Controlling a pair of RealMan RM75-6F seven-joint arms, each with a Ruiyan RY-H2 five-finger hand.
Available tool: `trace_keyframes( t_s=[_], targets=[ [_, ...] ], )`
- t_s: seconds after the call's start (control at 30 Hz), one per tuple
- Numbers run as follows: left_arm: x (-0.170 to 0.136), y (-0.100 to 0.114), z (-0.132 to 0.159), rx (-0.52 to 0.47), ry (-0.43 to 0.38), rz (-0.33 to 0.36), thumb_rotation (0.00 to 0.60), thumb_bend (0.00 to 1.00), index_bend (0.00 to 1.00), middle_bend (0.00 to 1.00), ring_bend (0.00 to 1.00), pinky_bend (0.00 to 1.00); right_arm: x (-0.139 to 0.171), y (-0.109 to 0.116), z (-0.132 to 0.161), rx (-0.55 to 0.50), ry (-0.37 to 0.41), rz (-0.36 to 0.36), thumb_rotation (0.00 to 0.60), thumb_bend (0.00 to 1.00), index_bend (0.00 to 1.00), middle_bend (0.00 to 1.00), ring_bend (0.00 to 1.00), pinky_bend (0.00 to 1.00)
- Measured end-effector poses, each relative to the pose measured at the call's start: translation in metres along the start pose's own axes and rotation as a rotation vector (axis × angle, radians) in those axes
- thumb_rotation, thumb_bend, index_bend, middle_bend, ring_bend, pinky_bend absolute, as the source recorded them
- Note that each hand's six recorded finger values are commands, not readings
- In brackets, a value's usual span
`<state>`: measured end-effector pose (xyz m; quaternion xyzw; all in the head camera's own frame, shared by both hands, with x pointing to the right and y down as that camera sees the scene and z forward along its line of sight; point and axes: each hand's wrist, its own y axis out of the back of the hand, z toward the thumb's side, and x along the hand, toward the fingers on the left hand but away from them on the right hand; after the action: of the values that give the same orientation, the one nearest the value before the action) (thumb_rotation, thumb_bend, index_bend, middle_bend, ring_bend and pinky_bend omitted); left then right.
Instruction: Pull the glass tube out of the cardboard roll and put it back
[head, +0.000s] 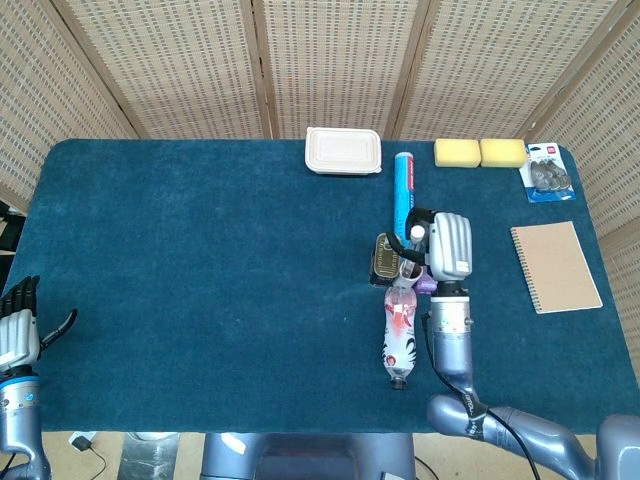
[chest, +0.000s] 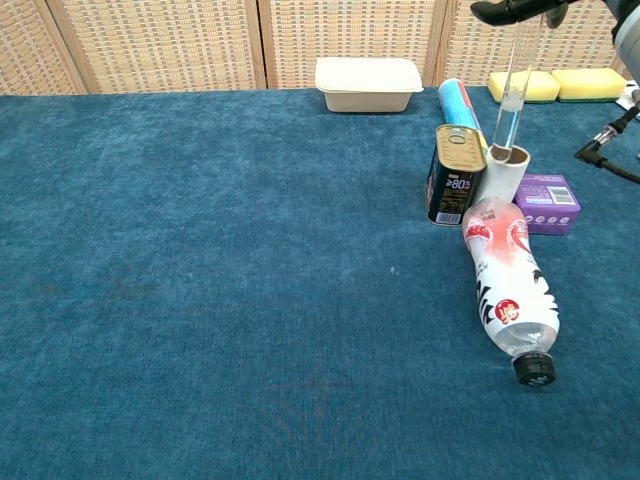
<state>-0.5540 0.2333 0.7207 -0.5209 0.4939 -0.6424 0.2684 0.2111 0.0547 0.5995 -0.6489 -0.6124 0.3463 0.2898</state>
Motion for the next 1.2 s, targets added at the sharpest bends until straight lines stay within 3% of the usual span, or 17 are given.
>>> trace_keyframes(
  t_s=[0.53,0.73,1.0,1.2],
  targets=[
    [0.0,0.0,0.0,0.0,0.0,0.0,0.0,0.0,0.0,0.06,0.0,0.06,0.007,0.028,0.032,-0.011,0.078,-0.036,0.6,0.31,0.78,0.91,0.85,0.71],
    [0.0,0.0,0.0,0.0,0.0,0.001,0.0,0.0,0.0,0.06,0.0,0.06,0.009,0.037,0.045,0.061,0.119,-0.034,0.6,0.34,0.79,0.96,0.9,0.76],
    [0.0,0.0,0.0,-0.002,0.001,-0.001,0.0,0.0,0.0,0.06,0.0,0.06,-0.001,0.046,0.038,0.073,0.061,-0.038,0.6,0.37,0.79,0.98,0.93,0.81],
    [0.0,0.0,0.0,0.001,0.0,0.001,0.0,0.0,0.0,0.06,0.0,0.06,0.023,0.05,0.056,0.067,0.159,0.007,0.6,0.37,0.79,0.99,0.93,0.81]
  ],
)
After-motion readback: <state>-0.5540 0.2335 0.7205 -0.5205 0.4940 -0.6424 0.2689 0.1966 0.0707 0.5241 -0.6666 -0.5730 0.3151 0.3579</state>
